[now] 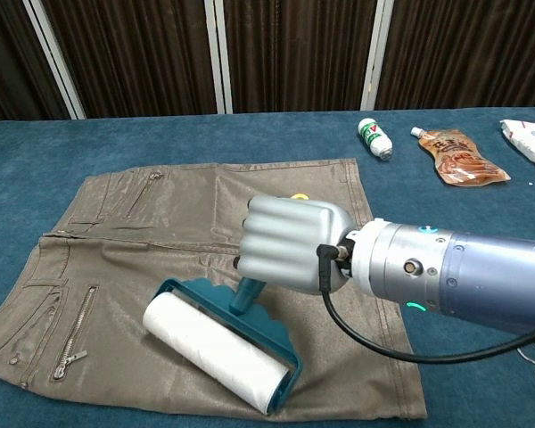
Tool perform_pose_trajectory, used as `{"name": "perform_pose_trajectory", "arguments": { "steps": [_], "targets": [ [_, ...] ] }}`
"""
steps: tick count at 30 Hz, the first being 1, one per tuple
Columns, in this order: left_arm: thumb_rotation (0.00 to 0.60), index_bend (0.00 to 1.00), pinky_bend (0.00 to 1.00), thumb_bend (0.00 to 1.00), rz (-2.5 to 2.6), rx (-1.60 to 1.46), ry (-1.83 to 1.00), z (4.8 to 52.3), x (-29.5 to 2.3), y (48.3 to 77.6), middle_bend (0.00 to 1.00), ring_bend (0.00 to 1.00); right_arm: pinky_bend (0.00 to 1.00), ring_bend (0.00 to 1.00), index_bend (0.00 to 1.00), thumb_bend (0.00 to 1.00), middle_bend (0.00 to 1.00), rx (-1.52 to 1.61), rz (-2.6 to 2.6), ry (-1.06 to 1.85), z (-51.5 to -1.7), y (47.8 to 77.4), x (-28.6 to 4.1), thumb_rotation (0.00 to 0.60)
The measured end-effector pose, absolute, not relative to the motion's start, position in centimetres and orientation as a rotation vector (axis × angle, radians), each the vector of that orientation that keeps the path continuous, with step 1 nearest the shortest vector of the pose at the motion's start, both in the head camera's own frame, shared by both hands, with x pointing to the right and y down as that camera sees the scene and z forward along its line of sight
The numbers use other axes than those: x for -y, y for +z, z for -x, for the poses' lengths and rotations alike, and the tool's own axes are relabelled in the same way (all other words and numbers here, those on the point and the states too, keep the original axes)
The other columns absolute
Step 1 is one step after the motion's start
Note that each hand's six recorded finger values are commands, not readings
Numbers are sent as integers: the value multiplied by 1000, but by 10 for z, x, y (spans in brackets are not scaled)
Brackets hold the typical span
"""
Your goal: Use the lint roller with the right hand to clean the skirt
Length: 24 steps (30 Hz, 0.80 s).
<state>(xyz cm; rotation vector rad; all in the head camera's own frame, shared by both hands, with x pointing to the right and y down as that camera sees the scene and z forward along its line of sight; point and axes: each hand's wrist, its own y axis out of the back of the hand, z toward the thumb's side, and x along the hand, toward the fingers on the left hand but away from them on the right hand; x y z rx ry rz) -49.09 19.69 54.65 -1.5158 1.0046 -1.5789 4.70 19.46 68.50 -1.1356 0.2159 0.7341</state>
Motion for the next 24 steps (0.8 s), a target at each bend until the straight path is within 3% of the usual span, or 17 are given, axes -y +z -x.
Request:
{"name": "perform_pose_trajectory", "arguments": {
  "steps": [13,24],
  "targets": [
    [600,0,0,0,1508,-1003,-1576,489,-197,547,0,0,416,378,410,888,489,-214,990,1004,-138,707,-127,600],
    [600,0,0,0,1510,-983,-1575,484,-198,550,0,0,418,379,409,888,489,-162,1072,1292,-237,722,-106,600]
  ]
}}
